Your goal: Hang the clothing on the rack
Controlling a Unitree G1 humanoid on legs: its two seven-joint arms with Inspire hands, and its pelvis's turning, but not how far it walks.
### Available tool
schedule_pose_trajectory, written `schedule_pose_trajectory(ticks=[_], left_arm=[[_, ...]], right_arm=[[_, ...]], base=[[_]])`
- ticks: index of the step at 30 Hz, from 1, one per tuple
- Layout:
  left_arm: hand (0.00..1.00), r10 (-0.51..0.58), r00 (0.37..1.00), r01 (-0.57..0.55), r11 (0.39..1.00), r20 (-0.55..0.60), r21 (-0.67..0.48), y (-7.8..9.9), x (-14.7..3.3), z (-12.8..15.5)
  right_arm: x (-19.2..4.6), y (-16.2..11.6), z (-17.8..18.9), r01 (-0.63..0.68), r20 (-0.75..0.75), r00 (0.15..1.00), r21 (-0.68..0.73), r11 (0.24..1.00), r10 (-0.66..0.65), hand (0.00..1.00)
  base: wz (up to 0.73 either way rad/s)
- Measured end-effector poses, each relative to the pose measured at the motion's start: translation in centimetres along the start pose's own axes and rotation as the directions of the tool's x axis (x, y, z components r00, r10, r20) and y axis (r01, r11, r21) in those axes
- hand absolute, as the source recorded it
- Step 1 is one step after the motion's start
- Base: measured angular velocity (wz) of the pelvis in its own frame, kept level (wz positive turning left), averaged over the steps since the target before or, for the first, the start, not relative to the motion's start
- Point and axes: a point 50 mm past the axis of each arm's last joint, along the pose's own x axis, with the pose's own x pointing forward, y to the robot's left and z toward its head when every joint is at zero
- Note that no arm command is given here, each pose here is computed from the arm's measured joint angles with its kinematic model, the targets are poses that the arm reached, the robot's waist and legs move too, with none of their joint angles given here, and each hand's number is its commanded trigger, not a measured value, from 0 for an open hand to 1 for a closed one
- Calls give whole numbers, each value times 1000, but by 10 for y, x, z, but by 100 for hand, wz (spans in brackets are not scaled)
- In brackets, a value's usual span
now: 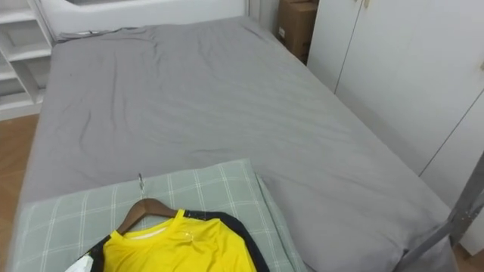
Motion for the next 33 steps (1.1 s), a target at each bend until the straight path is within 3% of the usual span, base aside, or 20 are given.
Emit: schedule_pose_trajectory(ticks=[16,33], left_arm=[[0,121,991,-119,992,57,-38,22,14,26],[0,120,993,-120,992,10,-44,21,13,17]], right_arm=[[-1,-1,-14,2,-40,999,-6,1000,-2,0],[-2,-1,-18,-12,-70,998,-45,999,9,0]], base=[[0],[-5]])
